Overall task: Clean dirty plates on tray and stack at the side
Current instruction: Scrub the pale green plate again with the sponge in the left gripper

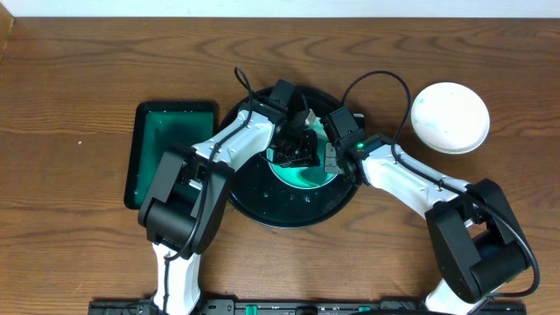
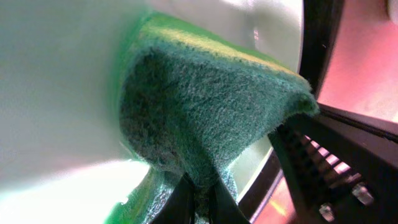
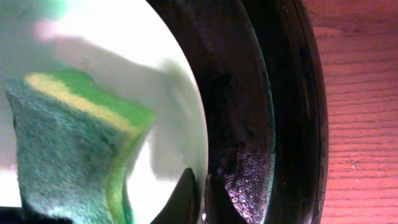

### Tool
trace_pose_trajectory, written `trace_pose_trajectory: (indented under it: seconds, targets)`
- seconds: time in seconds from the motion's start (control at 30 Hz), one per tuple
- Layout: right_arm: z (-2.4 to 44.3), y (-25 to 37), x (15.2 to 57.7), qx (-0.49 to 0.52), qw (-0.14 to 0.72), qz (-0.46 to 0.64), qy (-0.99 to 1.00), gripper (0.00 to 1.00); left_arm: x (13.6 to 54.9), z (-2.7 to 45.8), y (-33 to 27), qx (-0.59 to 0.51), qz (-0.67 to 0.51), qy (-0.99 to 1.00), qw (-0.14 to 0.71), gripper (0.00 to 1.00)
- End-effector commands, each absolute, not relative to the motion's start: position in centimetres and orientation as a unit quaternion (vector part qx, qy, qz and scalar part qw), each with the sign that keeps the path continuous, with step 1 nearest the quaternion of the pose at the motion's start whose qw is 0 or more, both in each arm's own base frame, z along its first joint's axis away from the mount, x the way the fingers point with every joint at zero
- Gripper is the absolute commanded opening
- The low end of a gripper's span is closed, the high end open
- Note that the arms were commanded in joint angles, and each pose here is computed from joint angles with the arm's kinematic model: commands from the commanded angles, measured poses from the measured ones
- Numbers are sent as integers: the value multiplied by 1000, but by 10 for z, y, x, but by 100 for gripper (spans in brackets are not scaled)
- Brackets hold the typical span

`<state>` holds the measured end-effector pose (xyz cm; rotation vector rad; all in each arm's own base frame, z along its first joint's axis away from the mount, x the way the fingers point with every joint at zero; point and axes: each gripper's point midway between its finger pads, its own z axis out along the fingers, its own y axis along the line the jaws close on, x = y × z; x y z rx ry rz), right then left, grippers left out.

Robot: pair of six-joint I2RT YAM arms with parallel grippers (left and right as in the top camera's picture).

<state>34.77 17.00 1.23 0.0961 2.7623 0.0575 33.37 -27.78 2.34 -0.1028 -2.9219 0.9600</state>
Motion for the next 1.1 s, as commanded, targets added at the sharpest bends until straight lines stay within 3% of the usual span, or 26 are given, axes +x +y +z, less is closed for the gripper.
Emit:
trace_pose_trajectory:
  seconds: [0.0,0.23,0.4,0.77,1.07]
  targets:
    - [9,167,344,22,173,24,984,1,357,-14,-218,35,175,-984,-9,7]
    - [8,168,343,21,168,27,985,1,369,-22,-106,126,-77,-987,-64,7]
    - [8,168,343,21,170,28,985,1,358,-14,-68,151,-170,-972,-62,7]
    - [8,168,343,21,169,28,985,1,351,-17,-113,130,-70,-989,-22,7]
    - [8,168,343,22,170,28,985,1,368,38,-154,112,58,-990,-66,7]
